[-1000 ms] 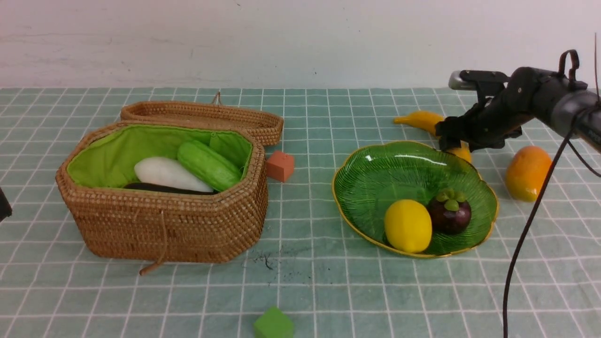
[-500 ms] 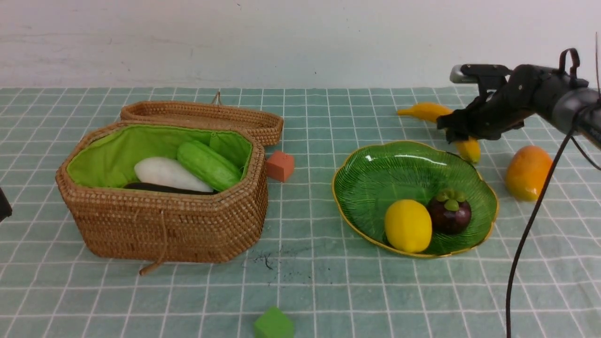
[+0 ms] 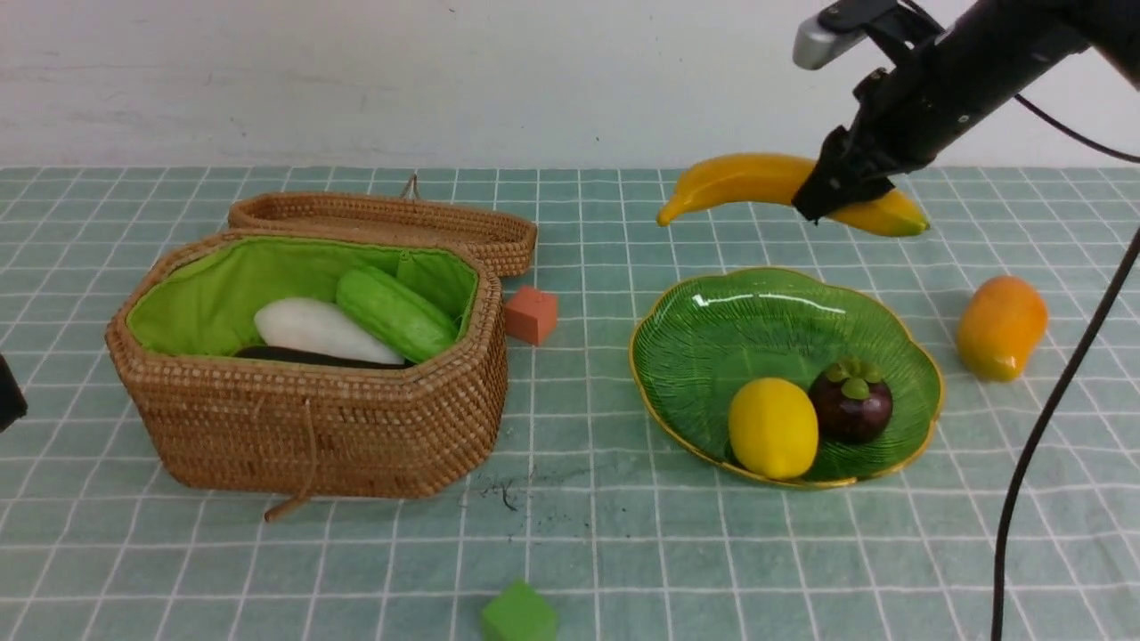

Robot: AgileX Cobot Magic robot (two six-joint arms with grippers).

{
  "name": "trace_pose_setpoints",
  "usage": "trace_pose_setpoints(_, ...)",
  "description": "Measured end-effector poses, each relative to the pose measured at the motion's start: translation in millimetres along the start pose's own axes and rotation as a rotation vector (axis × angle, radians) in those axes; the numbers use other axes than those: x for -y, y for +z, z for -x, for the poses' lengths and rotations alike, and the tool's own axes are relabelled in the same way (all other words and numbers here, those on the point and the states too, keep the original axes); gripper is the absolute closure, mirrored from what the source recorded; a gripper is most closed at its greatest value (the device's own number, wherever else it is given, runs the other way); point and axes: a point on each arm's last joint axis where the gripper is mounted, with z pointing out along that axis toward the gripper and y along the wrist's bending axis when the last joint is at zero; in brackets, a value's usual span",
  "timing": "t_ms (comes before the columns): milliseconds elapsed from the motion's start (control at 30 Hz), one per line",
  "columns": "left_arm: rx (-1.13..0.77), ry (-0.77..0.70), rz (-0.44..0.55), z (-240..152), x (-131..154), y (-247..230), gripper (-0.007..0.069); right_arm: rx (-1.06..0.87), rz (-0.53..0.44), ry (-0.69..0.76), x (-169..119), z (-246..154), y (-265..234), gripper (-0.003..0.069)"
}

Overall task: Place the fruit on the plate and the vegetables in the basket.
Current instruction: Use the right arm to grab a banana and put it into the right plate

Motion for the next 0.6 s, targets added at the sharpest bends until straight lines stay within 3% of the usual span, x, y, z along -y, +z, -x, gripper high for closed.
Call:
trace_pose_setpoints(267, -0.049, 0.066, -0.053, -4.6, 4.7, -0.2, 0.0638, -0.100, 0.122, -0.157, -17.0, -23.2, 38.9, 0.0345)
trace_pose_setpoints(433, -0.084, 0.075, -0.093, -7.9, 8.1, -0.7, 0.0638, -0.113, 0.088, -0.215, -22.1, -25.0, 65.1, 0.0339)
trace_pose_setpoints(600, -0.090, 0.074, -0.099, -8.5, 8.7, -0.8, 0.0638, -0.136, 0.074, -0.226, -19.6, -28.8, 72.8, 0.0223)
